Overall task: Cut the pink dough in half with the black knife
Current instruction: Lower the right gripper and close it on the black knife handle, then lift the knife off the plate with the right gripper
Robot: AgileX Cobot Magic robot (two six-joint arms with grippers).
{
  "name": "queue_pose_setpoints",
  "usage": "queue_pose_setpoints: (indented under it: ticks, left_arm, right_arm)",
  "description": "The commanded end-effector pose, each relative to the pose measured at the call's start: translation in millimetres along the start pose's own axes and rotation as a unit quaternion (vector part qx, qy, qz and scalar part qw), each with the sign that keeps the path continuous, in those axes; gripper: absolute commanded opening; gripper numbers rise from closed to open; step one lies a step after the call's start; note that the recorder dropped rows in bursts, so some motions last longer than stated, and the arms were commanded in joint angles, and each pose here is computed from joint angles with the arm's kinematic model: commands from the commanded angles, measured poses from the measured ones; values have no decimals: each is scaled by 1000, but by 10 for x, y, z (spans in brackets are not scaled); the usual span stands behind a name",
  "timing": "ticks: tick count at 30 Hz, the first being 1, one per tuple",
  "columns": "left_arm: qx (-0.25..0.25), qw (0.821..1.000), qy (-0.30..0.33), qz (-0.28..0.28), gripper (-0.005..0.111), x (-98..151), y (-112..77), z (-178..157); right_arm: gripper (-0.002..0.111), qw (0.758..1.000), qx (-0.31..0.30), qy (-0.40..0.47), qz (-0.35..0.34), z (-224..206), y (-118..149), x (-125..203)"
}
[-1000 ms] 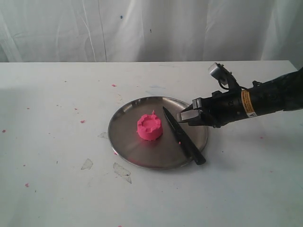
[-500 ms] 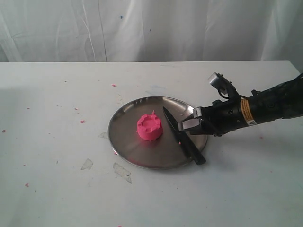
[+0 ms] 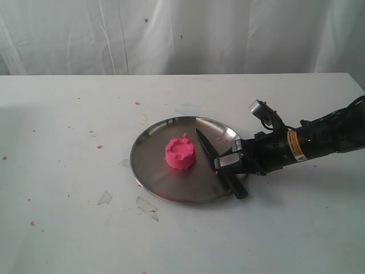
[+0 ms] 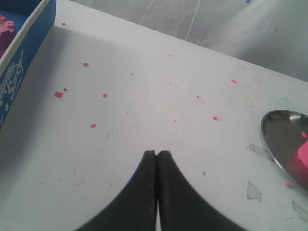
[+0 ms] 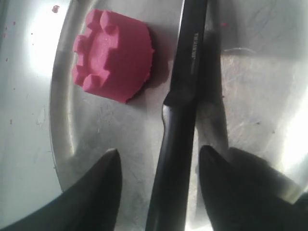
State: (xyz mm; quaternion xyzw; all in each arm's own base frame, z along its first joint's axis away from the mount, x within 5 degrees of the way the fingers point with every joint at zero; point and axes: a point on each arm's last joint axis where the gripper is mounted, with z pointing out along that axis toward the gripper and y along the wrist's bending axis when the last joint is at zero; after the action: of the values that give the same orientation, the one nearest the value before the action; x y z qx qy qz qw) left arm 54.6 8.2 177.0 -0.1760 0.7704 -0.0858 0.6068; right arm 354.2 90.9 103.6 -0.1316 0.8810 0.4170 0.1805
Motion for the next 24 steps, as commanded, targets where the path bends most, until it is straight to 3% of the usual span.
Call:
queue_pose_setpoints:
  ticks: [1,13,24]
  left_arm:
    - [0,1000,-2,0,0,6,4,1]
    - [0,1000,-2,0,0,6,4,1]
    - [0,1000,-2,0,0,6,4,1]
  right_arm:
    - [47,1000,-4,5,0,-13,-21,40]
    - [47,1000,4,18,18,42,-88,154]
    - [21,1000,18,16,2,42,-115,155]
